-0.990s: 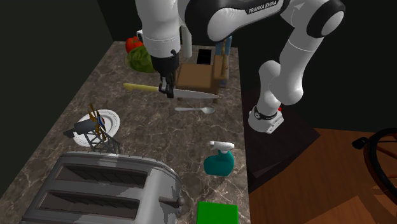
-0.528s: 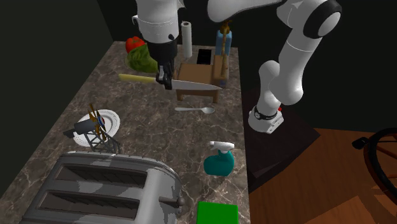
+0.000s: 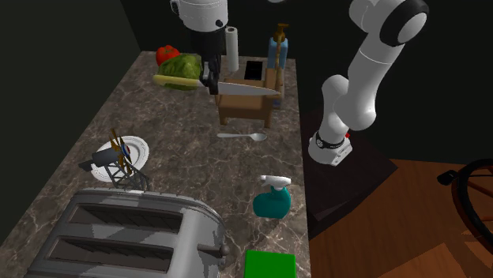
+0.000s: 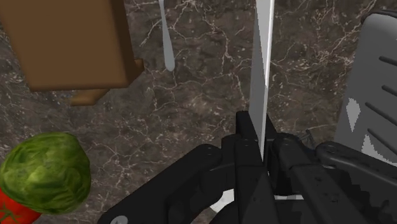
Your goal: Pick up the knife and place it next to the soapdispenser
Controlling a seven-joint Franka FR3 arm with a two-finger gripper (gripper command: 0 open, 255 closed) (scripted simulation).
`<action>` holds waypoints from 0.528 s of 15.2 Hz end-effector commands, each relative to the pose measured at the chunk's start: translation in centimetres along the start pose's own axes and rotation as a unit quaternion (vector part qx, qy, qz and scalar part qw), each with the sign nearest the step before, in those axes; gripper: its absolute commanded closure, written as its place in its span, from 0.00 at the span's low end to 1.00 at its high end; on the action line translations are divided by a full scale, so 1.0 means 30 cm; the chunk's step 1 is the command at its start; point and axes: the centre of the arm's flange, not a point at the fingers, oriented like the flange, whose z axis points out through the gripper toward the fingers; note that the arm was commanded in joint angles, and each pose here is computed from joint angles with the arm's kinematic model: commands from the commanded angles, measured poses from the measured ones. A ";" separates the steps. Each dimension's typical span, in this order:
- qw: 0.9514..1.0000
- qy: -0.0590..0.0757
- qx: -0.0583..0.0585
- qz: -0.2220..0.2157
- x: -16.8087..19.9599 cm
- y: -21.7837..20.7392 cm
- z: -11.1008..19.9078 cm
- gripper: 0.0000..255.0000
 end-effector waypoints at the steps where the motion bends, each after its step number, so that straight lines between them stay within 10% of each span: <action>1: 1.000 0.000 0.000 0.000 -0.019 0.083 -0.004 1.00; 8: 1.000 0.000 0.000 0.000 -0.080 0.385 -0.006 1.00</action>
